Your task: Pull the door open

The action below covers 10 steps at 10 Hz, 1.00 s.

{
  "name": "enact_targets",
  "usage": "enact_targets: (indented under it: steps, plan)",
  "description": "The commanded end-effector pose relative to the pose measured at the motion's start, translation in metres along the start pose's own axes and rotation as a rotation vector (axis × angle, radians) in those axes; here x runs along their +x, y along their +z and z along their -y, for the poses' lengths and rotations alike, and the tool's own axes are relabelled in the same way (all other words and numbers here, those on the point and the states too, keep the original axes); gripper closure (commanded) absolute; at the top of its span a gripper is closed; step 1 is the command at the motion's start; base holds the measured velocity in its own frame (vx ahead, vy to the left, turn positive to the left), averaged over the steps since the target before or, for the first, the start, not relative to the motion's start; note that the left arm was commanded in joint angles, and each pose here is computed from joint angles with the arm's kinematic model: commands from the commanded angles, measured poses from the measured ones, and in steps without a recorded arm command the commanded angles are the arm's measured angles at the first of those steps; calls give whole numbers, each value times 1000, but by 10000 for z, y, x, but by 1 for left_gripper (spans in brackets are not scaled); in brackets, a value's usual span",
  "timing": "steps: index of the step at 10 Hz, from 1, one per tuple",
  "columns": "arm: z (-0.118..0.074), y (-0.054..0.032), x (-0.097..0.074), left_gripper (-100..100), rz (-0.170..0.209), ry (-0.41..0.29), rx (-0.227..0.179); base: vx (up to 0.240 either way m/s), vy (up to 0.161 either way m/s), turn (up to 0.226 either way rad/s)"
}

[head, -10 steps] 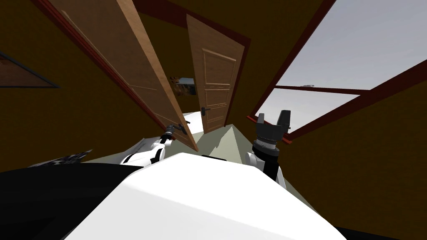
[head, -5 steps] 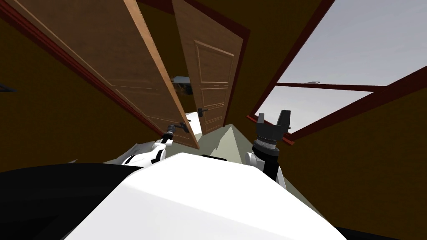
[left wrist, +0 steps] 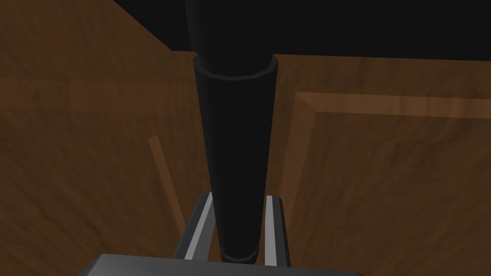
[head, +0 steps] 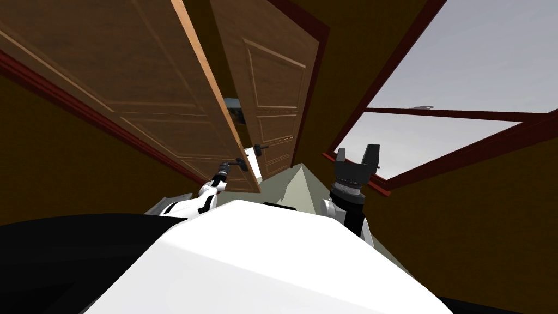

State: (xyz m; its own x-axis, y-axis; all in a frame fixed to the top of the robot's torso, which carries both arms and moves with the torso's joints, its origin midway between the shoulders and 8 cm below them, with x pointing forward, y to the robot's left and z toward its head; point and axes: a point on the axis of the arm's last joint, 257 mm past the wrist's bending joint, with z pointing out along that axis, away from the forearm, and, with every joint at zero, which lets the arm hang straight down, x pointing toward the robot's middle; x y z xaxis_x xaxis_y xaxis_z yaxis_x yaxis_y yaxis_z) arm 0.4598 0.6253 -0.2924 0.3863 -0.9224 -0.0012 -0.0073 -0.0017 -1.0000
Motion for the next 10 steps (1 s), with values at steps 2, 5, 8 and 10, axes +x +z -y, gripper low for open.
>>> enact_targets:
  steps: [2, 5, 8, 10]
  plan:
    - [-10, 18, 95, 100, -15, -2, 3, 209, 9, -28]
    - [-6, 26, 127, 100, -20, -2, 5, 190, 12, -30]
    - [12, 19, 39, 100, -5, 5, 2, 160, 6, -7]
    - [30, 23, 10, 100, 0, 7, 3, -147, 36, 3]
